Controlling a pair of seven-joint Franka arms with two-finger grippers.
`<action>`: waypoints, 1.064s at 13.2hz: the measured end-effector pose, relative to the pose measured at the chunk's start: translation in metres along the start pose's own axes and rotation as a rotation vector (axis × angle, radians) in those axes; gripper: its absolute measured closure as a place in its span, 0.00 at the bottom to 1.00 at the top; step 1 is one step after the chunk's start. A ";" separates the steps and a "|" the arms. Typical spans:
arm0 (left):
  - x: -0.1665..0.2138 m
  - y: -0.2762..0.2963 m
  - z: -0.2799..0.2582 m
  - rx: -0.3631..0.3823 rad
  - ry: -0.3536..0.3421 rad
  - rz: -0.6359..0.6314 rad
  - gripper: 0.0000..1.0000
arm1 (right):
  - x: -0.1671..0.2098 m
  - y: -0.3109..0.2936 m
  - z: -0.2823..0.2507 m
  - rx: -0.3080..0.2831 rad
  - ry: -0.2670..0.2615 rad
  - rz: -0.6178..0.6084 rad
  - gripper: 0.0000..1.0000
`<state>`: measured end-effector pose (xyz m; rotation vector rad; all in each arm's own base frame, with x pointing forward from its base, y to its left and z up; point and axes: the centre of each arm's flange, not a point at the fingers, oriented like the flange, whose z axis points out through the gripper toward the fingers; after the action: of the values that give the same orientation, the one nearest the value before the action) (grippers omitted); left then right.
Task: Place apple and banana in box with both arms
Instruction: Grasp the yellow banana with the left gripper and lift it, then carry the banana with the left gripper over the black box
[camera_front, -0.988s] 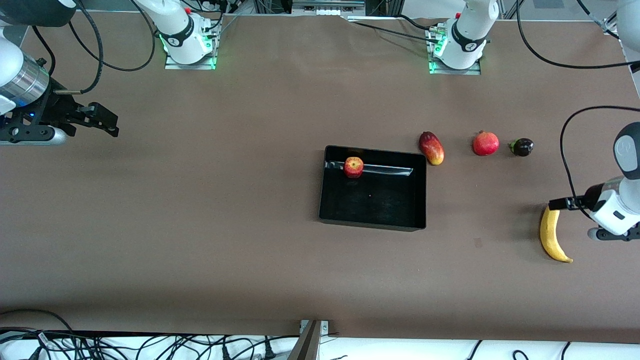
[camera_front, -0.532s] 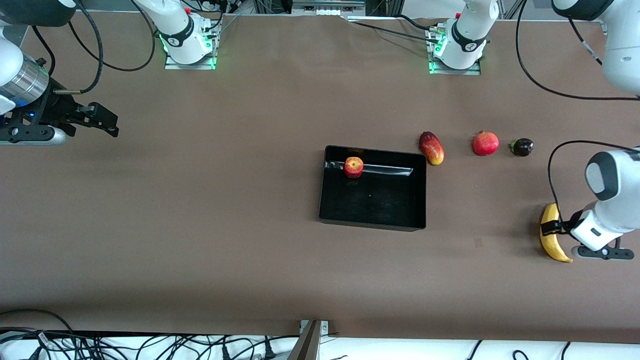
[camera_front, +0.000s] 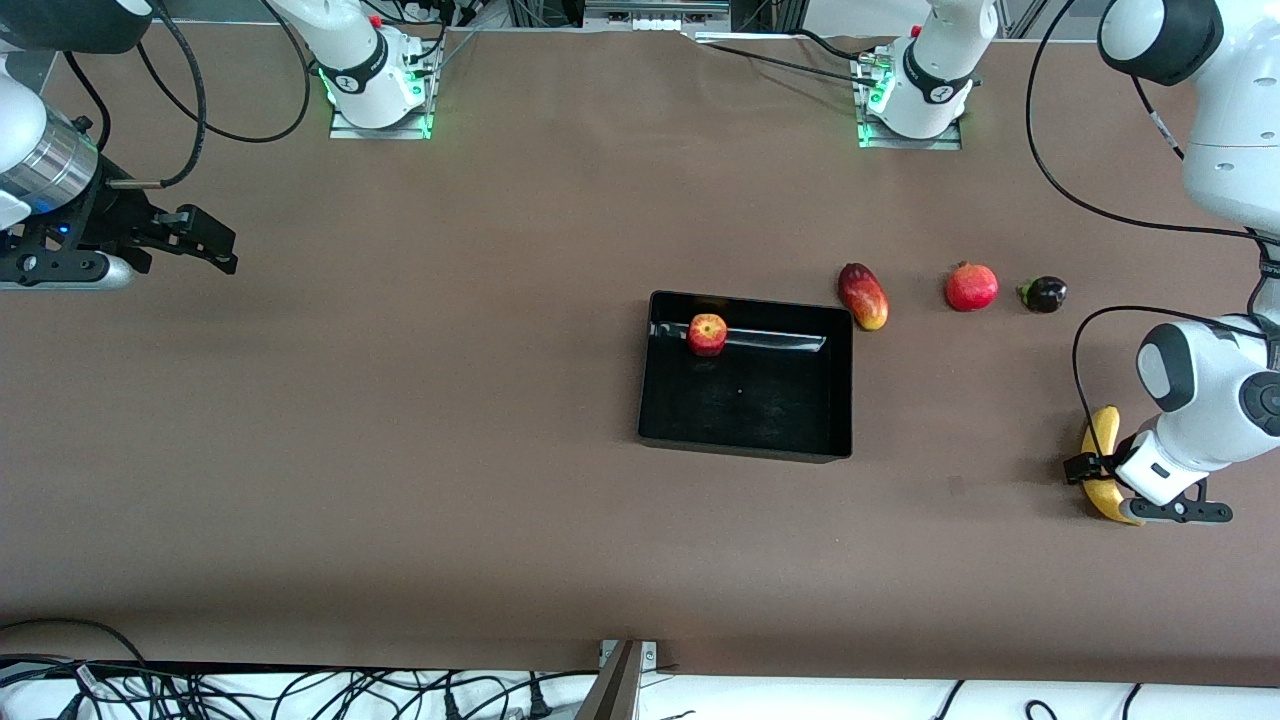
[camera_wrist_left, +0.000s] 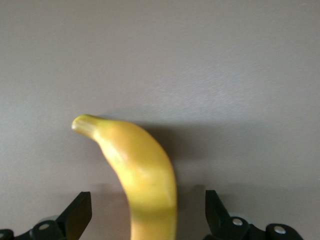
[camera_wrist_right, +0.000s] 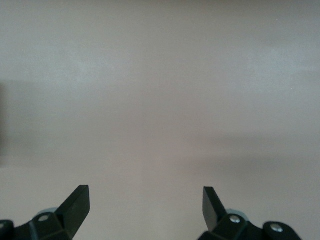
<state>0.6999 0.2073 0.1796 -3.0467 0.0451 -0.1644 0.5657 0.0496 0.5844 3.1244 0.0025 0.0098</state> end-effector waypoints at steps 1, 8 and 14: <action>-0.003 -0.006 0.001 0.001 -0.002 -0.009 0.09 | 0.000 0.000 0.000 0.000 0.000 0.000 0.00; -0.004 -0.005 -0.003 -0.004 -0.028 -0.007 0.66 | 0.000 0.000 0.000 0.000 0.000 0.000 0.00; 0.017 0.151 -0.104 0.033 -0.249 -0.015 0.66 | 0.000 0.000 0.000 0.000 0.001 0.000 0.00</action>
<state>0.7020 0.0472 0.2703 -3.0092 0.0019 0.2112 0.5658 0.0496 0.5845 3.1244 0.0025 0.0108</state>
